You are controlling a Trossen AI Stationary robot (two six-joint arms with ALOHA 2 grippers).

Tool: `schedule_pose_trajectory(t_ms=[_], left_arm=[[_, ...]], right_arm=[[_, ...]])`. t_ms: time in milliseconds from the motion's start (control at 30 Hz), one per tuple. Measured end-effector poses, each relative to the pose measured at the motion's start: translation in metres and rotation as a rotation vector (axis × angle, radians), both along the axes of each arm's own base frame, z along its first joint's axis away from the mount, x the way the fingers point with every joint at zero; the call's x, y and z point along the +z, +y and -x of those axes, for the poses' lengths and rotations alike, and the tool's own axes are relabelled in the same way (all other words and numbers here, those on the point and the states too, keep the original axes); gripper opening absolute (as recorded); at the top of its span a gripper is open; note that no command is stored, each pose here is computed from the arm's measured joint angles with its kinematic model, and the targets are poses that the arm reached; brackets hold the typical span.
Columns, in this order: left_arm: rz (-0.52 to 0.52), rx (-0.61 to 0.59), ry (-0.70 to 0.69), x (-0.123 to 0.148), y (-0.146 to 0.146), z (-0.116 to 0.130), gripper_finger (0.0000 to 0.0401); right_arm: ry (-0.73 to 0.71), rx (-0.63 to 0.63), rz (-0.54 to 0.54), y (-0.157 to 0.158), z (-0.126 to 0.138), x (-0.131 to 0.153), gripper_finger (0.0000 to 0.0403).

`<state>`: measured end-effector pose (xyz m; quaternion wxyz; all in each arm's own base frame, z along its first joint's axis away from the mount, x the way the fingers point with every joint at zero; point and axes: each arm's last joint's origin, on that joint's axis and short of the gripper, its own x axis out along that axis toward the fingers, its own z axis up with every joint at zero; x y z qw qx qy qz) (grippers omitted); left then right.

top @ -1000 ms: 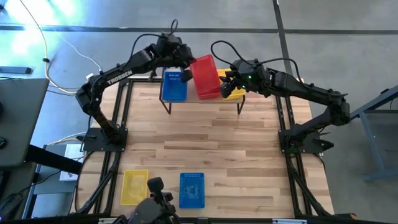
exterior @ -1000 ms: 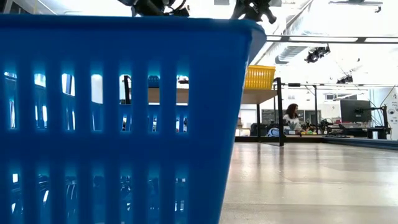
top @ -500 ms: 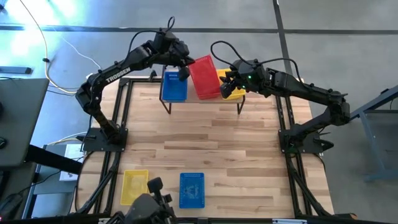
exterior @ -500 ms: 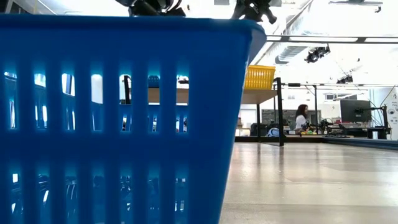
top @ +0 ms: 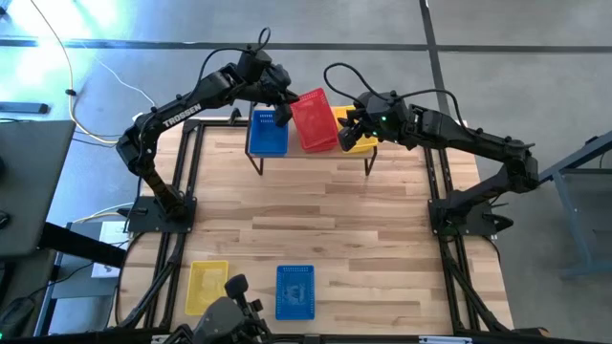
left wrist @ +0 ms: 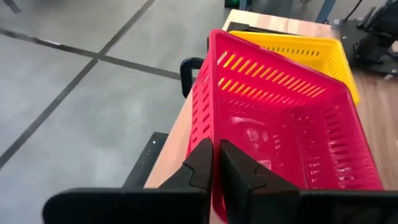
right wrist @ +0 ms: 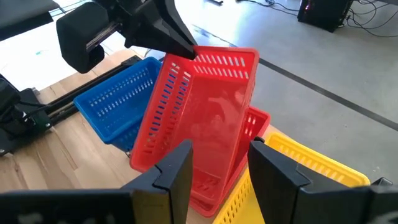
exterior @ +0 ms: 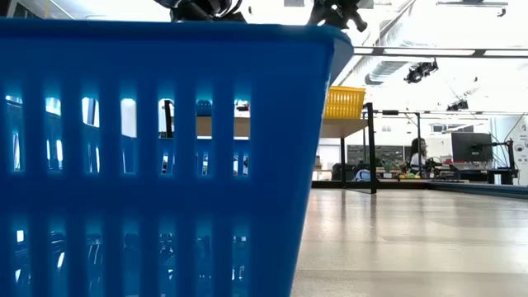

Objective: Stack baskets on shelf by color
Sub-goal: Stack the red basket on top of the red basket on the shelf

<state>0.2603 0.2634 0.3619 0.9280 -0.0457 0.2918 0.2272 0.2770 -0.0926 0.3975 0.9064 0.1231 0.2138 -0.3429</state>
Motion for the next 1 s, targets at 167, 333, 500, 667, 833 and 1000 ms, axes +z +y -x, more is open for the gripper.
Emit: schedule_pose_trajectory(t_ms=[167, 333, 500, 667, 833, 1000], left_arm=[[0.042, 0.014, 0.011, -0.002, -0.001, 0.001, 0.0012], [0.032, -0.037, 0.057, -0.005, -0.004, 0.003, 0.0013], [0.010, -0.069, 0.070, -0.006, -0.004, 0.002, 0.0013], [0.015, -0.059, 0.069, -0.006, -0.004, 0.003, 0.0017], [0.047, -0.053, 0.070, -0.012, -0.001, -0.001, 0.0034], [0.104, -0.050, 0.066, -0.021, 0.003, -0.005, 0.0066]], right_arm=[[-0.013, -0.004, -0.018, 0.000, 0.000, 0.000, 0.0140], [-0.014, -0.004, -0.019, 0.000, 0.000, 0.000, 0.0140], [-0.015, -0.005, -0.020, 0.000, 0.000, 0.000, 0.0140], [-0.015, -0.005, -0.020, 0.000, 0.000, 0.000, 0.0140], [-0.015, -0.005, -0.020, 0.000, 0.000, 0.000, 0.0140], [-0.015, -0.005, -0.020, 0.000, 0.000, 0.000, 0.0140]])
